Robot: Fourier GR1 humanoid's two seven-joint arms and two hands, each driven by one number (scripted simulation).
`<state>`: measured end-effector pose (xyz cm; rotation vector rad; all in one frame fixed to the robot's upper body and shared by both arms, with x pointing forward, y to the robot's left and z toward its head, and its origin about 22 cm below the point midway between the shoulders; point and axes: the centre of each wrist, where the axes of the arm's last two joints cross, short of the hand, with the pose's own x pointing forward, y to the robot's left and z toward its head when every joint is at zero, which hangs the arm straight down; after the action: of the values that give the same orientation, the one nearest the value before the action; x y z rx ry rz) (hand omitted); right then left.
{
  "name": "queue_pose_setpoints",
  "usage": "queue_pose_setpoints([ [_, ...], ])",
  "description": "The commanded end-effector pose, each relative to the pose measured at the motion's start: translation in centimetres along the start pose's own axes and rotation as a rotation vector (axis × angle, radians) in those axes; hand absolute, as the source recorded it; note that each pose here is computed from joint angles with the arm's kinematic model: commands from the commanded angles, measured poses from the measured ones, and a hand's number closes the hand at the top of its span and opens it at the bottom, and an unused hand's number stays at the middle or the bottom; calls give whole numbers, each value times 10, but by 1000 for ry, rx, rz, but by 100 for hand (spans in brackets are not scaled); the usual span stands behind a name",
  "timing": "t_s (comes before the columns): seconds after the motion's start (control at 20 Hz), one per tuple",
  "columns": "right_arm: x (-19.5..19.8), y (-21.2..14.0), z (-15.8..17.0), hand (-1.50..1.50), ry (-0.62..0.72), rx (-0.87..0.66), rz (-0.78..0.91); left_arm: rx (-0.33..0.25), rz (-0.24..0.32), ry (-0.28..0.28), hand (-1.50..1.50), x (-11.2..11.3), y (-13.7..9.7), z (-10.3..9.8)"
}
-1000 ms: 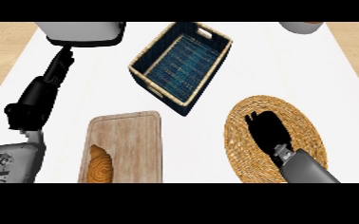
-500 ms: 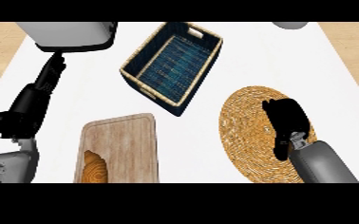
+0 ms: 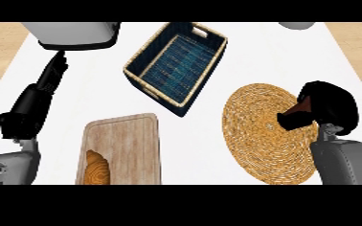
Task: Pick the sweet potato from the placemat and place it in the basket
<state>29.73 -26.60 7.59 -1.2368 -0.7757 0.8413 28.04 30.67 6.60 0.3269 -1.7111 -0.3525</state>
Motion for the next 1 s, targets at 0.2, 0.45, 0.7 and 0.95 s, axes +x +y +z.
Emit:
queue_pose_setpoints([
  [0.2,25,-100,41,150,-148,-405,-554,-11,17,16,0,3,1,-11],
  [0.45,40,-163,66,150,-292,-493,-709,-21,25,-10,0,5,-8,-7],
  [0.7,85,-225,94,150,-382,-473,-683,-33,-16,-22,0,18,-1,-27],
  [0.95,143,-263,109,150,-429,-387,-716,-38,6,-32,0,9,-23,-21],
])
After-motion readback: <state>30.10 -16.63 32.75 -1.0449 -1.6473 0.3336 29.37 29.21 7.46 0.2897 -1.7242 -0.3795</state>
